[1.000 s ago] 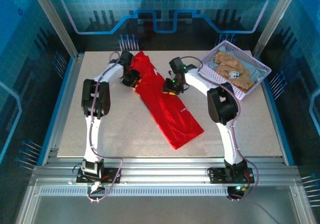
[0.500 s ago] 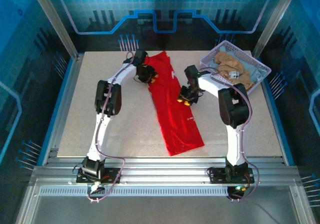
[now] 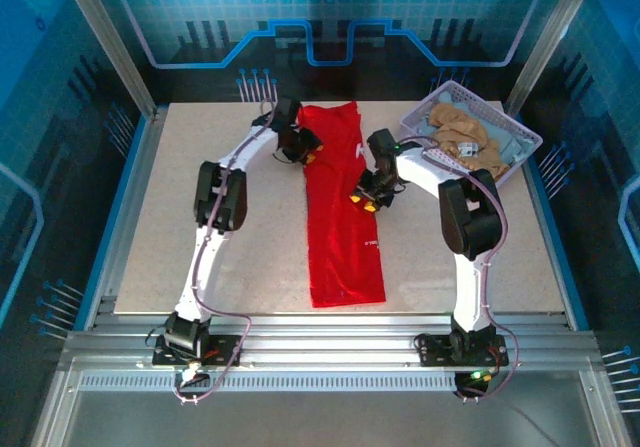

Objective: Fold and stack the t-shirts

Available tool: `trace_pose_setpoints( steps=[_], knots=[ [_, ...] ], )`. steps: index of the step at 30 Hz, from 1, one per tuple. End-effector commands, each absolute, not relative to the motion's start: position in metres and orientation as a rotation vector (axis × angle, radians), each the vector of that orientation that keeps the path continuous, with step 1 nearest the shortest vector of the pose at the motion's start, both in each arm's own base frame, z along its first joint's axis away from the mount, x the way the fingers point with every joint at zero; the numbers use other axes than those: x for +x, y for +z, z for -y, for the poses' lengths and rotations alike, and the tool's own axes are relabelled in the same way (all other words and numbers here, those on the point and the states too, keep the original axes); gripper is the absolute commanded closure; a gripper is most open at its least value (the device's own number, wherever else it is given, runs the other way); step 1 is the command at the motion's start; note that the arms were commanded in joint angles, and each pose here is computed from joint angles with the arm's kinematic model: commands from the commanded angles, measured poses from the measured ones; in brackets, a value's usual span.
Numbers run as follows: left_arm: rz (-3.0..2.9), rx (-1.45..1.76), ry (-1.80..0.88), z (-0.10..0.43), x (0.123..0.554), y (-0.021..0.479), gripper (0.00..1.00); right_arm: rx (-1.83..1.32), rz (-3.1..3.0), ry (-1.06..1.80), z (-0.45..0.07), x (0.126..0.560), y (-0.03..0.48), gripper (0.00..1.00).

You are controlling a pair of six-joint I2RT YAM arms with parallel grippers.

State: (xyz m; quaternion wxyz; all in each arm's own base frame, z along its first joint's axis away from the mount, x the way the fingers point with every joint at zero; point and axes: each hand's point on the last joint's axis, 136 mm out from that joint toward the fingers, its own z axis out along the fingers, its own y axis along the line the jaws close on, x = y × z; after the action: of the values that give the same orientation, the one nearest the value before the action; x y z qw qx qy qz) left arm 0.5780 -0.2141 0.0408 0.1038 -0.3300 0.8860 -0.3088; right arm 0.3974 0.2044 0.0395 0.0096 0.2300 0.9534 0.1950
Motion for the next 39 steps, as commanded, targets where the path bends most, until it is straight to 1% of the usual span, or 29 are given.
trace_pose_setpoints(
  steps=[1,4,7,10,12,14,16,18,21,24,26,30,35,39],
  knots=[
    [-2.468,-0.976,-0.769,0.172,0.564,0.116,0.63,0.602,-2.894,0.547,-0.183,0.409,0.083,0.62],
    [-2.507,-1.058,-0.73,0.158,0.52,0.119,0.63,0.515,-2.87,0.517,-0.166,0.406,0.097,0.61],
    [-2.635,-1.057,-0.828,0.175,0.461,0.104,0.65,0.436,-2.891,0.5,-0.153,0.384,0.104,0.59],
    [-2.853,-0.931,-0.95,0.207,0.38,0.084,0.65,0.377,-2.95,0.563,-0.152,0.344,0.104,0.54],
    [-3.027,-0.772,-0.977,0.223,0.316,0.072,0.65,0.351,-3.013,0.632,-0.155,0.307,0.1,0.52],
    [-3.139,-0.679,-1.046,0.236,0.261,0.064,0.63,0.321,-3.07,0.701,-0.159,0.271,0.095,0.49],
    [-3.207,-0.595,-1.121,0.248,0.219,0.06,0.6,0.302,-3.129,0.772,-0.163,0.236,0.09,0.46],
    [-3.272,-0.498,-1.116,0.257,0.186,0.054,0.54,0.291,-3.182,0.842,-0.167,0.206,0.08,0.46],
    [-3.325,-0.449,-1.082,0.267,0.16,0.041,0.54,0.305,-3.214,0.92,-0.173,0.177,0.067,0.45],
    [-3.356,-0.433,-1.031,0.272,0.148,0.031,0.54,0.309,-3.259,0.935,-0.177,0.16,0.054,0.45],
    [-3.388,-0.434,-0.932,0.268,0.14,0.024,0.56,0.311,-3.302,0.902,-0.175,0.15,0.046,0.46],
    [-3.378,-0.476,-0.907,0.268,0.13,0.015,0.58,0.329,-3.337,0.91,-0.174,0.137,0.036,0.47],
    [-3.352,-0.505,-0.889,0.27,0.133,0.006,0.64,0.342,-3.347,0.921,-0.178,0.131,0.032,0.49],
    [-3.339,-0.494,-0.884,0.276,0.141,0.002,0.69,0.38,-3.357,0.915,-0.181,0.132,0.022,0.53]
  ],
)
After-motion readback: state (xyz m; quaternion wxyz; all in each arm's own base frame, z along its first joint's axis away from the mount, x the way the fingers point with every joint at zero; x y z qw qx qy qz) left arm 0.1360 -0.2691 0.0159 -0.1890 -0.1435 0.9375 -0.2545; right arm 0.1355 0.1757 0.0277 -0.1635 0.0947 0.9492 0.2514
